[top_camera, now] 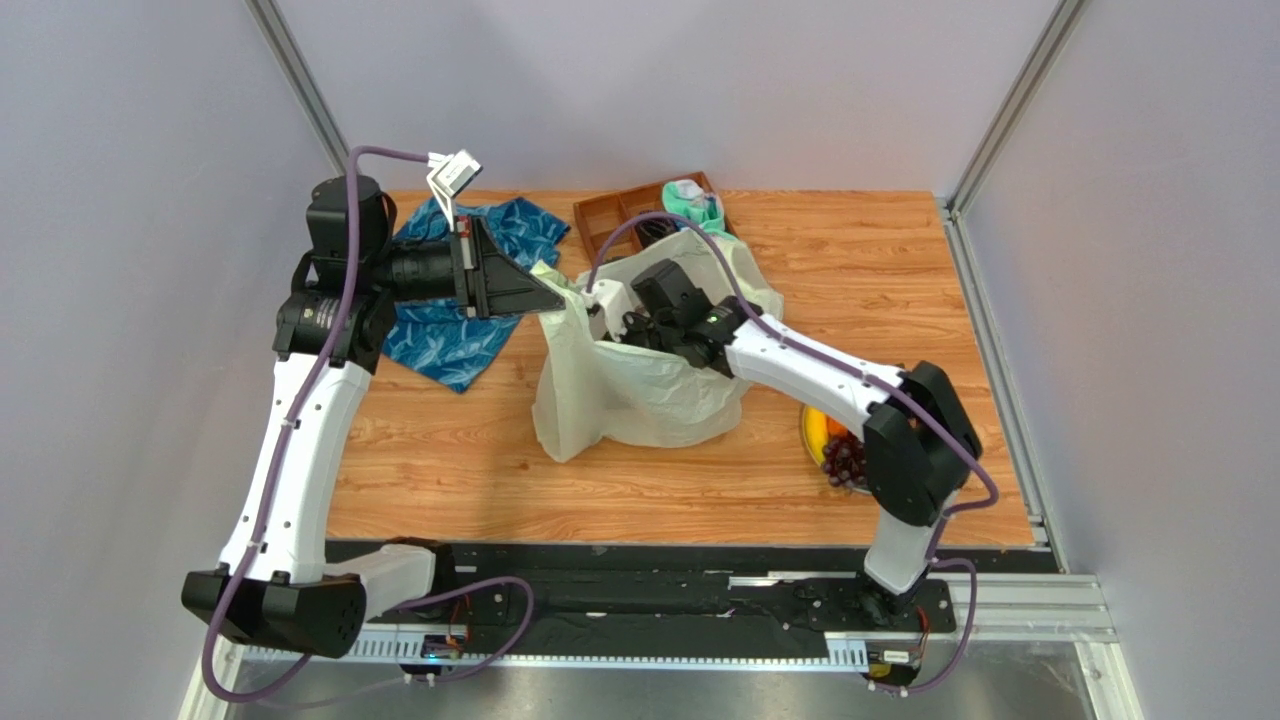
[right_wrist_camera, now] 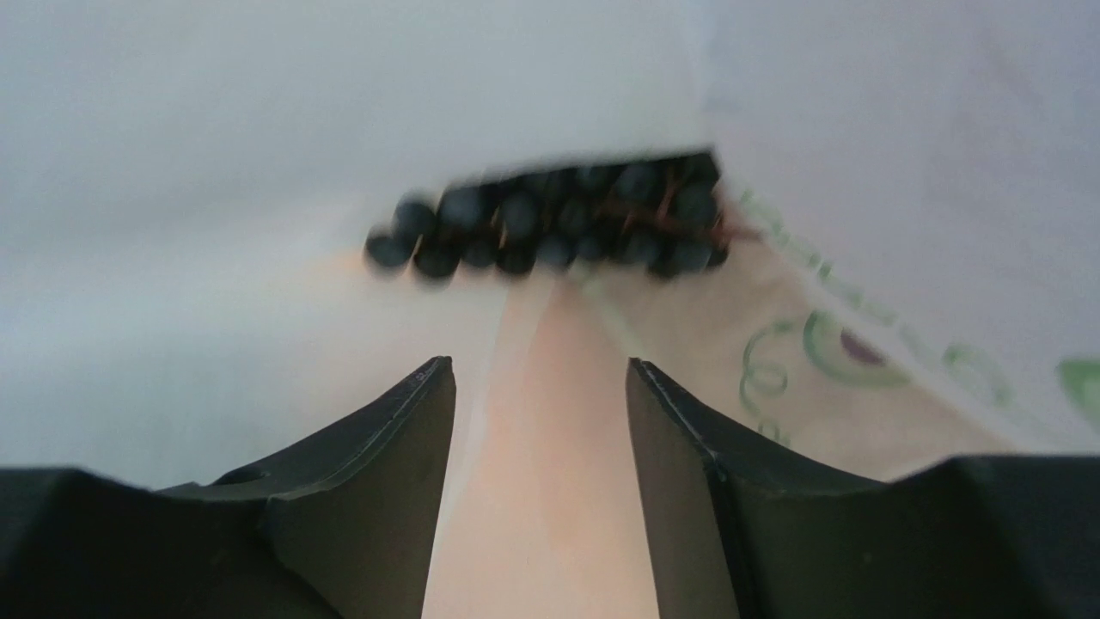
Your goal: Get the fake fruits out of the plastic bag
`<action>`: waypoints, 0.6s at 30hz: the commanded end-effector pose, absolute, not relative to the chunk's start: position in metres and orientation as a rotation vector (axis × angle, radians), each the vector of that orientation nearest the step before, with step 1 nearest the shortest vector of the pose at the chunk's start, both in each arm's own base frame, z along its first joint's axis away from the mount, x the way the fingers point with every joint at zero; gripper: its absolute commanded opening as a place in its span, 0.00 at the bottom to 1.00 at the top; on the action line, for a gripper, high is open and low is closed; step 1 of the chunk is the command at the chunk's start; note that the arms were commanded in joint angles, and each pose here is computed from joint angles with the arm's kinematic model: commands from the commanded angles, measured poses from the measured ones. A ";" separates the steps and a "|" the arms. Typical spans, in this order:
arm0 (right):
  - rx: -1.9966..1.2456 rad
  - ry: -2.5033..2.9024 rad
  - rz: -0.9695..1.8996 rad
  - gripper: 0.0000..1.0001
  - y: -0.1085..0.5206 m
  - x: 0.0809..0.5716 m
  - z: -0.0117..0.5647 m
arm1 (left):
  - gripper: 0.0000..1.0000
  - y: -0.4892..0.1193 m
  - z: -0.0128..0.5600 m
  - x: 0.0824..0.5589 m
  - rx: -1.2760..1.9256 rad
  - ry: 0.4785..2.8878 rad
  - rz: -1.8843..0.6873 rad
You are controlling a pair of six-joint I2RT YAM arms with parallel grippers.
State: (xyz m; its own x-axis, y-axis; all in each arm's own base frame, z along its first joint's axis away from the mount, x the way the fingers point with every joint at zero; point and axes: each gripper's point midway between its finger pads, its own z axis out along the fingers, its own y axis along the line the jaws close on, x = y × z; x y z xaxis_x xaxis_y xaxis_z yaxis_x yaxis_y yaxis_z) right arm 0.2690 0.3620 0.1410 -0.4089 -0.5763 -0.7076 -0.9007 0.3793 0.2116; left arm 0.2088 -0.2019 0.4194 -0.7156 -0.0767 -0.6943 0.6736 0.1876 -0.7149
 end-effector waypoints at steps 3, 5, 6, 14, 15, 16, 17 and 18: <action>-1.123 2.143 0.838 0.53 0.408 0.301 0.144 | 0.00 -0.202 0.423 0.211 0.590 1.837 -1.556; -1.115 2.175 0.869 0.55 0.412 0.298 0.136 | 0.00 -0.201 0.417 0.211 0.582 1.850 -1.555; -1.106 2.204 0.905 0.57 0.413 0.292 0.132 | 0.00 -0.201 0.417 0.210 0.585 1.848 -1.550; -1.079 2.378 1.001 0.93 0.415 0.246 0.088 | 0.00 -0.200 0.402 0.213 0.556 1.884 -1.560; -1.060 2.391 0.945 0.95 0.415 0.252 0.080 | 0.00 -0.200 0.401 0.212 0.556 1.886 -1.560; -1.054 2.391 0.923 0.97 0.417 0.254 0.078 | 0.00 -0.199 0.400 0.213 0.553 1.887 -1.556; -1.045 2.392 0.912 0.98 0.419 0.256 0.076 | 0.00 -0.199 0.398 0.214 0.550 1.891 -1.553; -1.043 2.407 0.883 0.98 0.420 0.259 0.066 | 0.00 -0.198 0.397 0.213 0.547 1.893 -1.551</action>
State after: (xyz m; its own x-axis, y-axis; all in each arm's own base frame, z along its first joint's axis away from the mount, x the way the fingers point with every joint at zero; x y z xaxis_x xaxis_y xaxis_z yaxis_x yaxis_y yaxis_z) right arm 0.2530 0.4051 0.0777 -0.6407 -0.5444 -0.5414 -0.7668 0.4889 0.4158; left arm 0.2187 -0.2016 0.3958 -0.7468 -0.0692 -0.6615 0.6359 0.2172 -0.7406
